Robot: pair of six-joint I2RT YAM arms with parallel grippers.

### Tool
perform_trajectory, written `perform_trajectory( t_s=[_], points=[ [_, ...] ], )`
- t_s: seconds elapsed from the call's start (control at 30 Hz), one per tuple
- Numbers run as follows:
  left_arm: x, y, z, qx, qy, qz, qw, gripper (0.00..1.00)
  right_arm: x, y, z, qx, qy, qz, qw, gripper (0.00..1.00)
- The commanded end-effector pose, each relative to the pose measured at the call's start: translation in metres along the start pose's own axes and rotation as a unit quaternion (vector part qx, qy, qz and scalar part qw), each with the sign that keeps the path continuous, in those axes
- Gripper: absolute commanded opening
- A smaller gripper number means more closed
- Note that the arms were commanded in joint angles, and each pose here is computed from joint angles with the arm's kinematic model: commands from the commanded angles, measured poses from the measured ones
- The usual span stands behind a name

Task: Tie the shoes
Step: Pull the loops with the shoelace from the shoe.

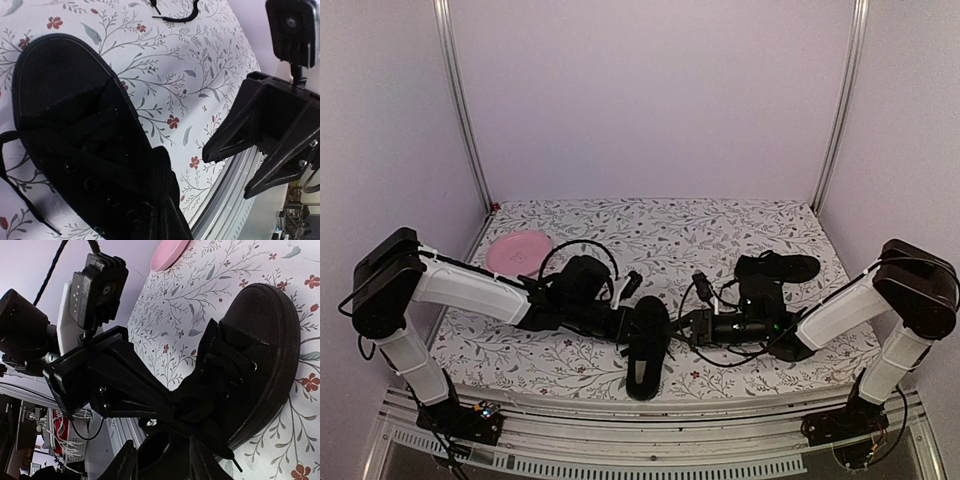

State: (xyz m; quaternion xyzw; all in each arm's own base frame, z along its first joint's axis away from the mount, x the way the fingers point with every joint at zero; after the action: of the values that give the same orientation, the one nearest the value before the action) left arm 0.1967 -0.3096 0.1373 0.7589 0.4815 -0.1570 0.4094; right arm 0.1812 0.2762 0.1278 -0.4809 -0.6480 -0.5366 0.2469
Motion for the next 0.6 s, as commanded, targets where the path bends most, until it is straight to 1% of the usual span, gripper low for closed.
perform_trajectory(
  t_s=[0.0, 0.2, 0.33, 0.47, 0.53, 0.57],
  points=[
    [-0.008, 0.006, -0.01, -0.02, -0.048, 0.004, 0.999, 0.0, 0.01, 0.007, 0.009, -0.002, 0.034, -0.009, 0.999, 0.35],
    [-0.006, 0.005, -0.013, -0.023, -0.058, 0.007, 0.998, 0.0, 0.009, 0.01, 0.023, 0.011, 0.041, -0.012, 0.999, 0.24],
    [-0.005, 0.004, -0.014, -0.025, -0.06, 0.005, 0.998, 0.0, 0.003, 0.009, 0.029, 0.017, 0.034, -0.006, 0.999, 0.2],
    [-0.005, 0.003, -0.014, -0.024, -0.063, 0.007, 0.998, 0.0, 0.0, 0.01, 0.035, 0.02, 0.031, -0.005, 0.999, 0.2],
    [-0.004, 0.003, -0.014, -0.025, -0.062, 0.007, 0.998, 0.0, -0.003, 0.01, 0.037, 0.02, 0.028, -0.005, 0.999, 0.16],
    [-0.004, 0.003, -0.014, -0.025, -0.063, 0.007, 0.998, 0.0, -0.004, 0.01, 0.038, 0.02, 0.026, -0.004, 0.999, 0.16]
  ],
)
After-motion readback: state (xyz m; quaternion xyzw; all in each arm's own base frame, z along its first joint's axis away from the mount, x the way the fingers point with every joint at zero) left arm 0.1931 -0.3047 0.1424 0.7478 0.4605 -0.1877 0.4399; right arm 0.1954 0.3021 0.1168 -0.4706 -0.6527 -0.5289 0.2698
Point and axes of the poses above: each gripper's point midway between its finger pads, its own z axis out along the fingers, its own x axis along the line the jaws close on, y = z × x, the point moved 10 cm from there along -z, back along the fingers
